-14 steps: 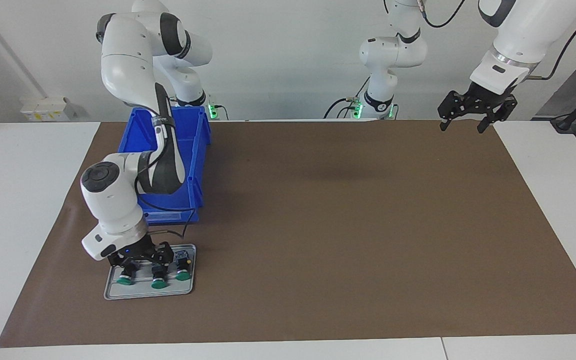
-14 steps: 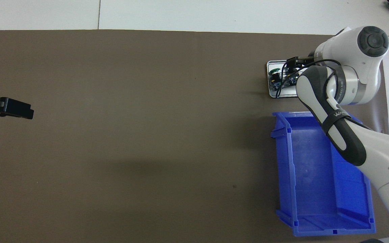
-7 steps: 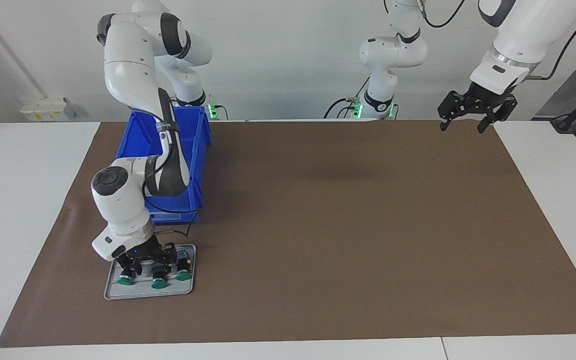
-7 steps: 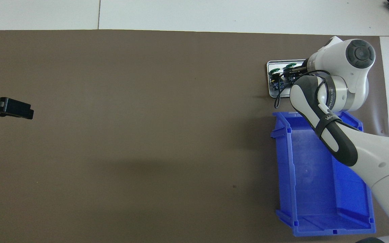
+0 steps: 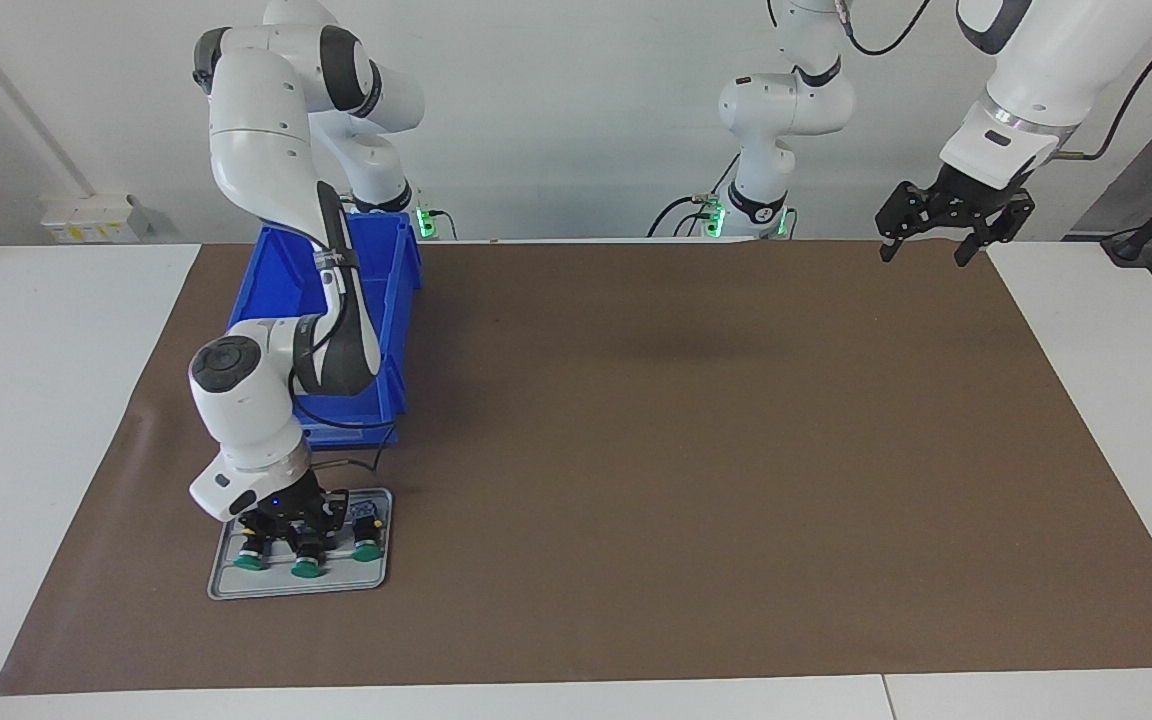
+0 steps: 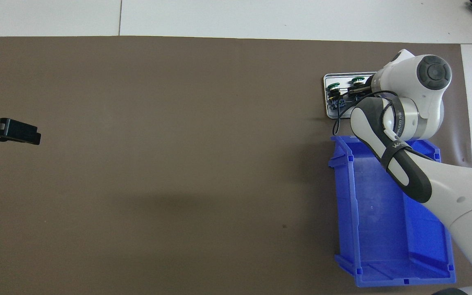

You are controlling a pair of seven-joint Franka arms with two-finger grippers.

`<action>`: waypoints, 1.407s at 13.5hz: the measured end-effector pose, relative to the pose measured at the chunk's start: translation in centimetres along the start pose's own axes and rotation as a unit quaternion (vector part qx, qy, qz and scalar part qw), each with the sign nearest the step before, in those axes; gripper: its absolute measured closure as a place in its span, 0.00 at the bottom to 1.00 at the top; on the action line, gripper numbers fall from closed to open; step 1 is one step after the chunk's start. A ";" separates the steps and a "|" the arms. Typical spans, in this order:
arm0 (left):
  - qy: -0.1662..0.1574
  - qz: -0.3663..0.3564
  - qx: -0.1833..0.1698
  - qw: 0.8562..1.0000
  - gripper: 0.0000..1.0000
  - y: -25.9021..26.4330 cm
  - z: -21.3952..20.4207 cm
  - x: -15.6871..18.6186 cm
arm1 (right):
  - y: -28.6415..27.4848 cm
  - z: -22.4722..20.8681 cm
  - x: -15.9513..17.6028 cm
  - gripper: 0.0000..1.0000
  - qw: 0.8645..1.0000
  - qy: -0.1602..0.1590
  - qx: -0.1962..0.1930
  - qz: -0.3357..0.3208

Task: Place and press button with both arms
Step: 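Reach the right gripper into the metal tray and grasp a green button, then lift the green button and carry it toward the table center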

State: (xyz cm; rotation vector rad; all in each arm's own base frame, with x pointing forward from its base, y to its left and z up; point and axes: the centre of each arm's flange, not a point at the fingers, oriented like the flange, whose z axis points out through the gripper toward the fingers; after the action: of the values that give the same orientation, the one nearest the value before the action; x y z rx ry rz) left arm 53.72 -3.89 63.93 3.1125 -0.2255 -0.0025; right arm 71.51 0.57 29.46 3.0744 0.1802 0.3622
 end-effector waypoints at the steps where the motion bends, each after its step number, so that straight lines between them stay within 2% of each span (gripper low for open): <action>1: 0.000 0.000 0.000 1.000 0.00 0.0 0.0 0.0 | 0.0 -0.1 0.1 0.59 1.000 0.001 0.000 0.000; 3: 0.000 0.000 0.000 1.000 0.00 0.0 0.0 0.0 | 0.0 -1.2 0.8 0.59 1.000 0.004 -0.001 0.000; 5: 0.000 0.000 0.000 1.000 0.00 0.0 0.0 0.0 | 0.1 -4.5 2.4 0.59 1.000 -0.014 0.000 0.027; 7: 0.000 0.000 0.000 1.000 0.00 0.0 0.0 0.0 | 0.1 -9.9 4.0 0.59 0.994 -0.034 -0.001 0.105; 9: 0.000 0.000 0.000 1.000 0.00 0.0 0.0 0.0 | -1.8 -14.7 4.9 0.59 0.979 -0.036 -0.003 0.201; 11: 0.000 0.000 0.000 1.000 0.00 0.0 0.0 0.0 | -5.5 -18.0 5.4 0.59 0.949 -0.021 0.003 0.315; 13: 0.000 0.000 0.000 1.000 0.00 0.0 0.0 0.0 | -9.7 -19.8 5.3 0.59 0.903 -0.019 0.009 0.430; 15: 0.000 0.000 0.000 1.000 0.00 0.0 0.0 0.0 | -16.0 -20.3 4.7 0.59 0.852 -0.024 0.014 0.523; 16: 0.000 0.000 0.000 1.000 0.00 0.0 0.0 0.0 | -19.4 -20.4 4.1 0.59 0.833 -0.027 0.010 0.552; 19: 0.000 0.000 0.000 1.000 0.00 0.0 0.0 0.0 | -28.8 -19.8 1.0 0.59 0.788 -0.020 -0.017 0.615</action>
State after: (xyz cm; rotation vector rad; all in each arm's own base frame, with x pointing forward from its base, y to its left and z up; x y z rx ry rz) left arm 53.72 -3.89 63.93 3.1125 -0.2255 -0.0025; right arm 64.69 29.84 47.41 2.6369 -1.8225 0.2750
